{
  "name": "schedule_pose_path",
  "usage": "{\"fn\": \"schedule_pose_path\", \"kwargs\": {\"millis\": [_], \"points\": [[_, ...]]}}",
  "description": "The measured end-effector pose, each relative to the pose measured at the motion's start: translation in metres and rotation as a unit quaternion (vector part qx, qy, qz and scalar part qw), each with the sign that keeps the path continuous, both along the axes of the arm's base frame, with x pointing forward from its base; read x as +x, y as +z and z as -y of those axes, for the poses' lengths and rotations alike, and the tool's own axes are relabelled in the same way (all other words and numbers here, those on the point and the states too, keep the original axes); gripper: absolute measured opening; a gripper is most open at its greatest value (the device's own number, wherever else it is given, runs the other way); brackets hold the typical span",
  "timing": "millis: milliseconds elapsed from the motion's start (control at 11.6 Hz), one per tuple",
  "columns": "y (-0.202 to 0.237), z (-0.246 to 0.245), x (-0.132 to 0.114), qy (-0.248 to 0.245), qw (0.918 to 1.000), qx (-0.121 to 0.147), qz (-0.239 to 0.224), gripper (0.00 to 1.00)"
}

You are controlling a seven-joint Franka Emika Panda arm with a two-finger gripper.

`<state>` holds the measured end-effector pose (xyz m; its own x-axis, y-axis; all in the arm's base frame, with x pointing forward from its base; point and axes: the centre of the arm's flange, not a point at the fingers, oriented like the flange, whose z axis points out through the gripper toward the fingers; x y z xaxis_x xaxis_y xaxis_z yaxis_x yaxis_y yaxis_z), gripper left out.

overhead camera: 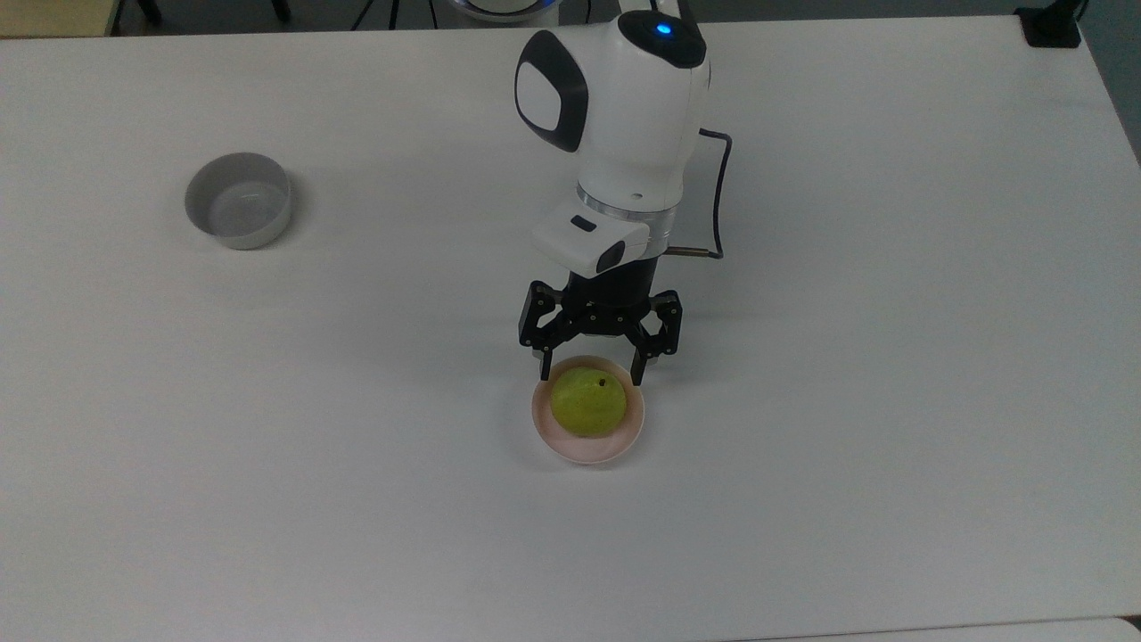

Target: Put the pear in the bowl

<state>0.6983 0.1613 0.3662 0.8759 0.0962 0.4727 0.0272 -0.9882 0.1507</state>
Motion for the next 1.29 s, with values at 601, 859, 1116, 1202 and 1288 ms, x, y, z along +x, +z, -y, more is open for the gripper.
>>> {"fn": "schedule_pose_path", "kwargs": {"millis": [601,859,1116,1202,1288], "points": [[0.073,0.018,-0.01,-0.064,0.9963,0.007,-0.056,1.0],[0.129,0.05,-0.04,-0.038,0.9888,0.015,-0.143,1.0],[0.176,0.105,-0.074,-0.029,0.9771,0.028,-0.209,1.0],[0.182,0.115,-0.081,-0.031,0.974,0.025,-0.223,1.0],[0.187,0.121,-0.087,-0.033,0.9717,0.023,-0.233,1.0]]}}
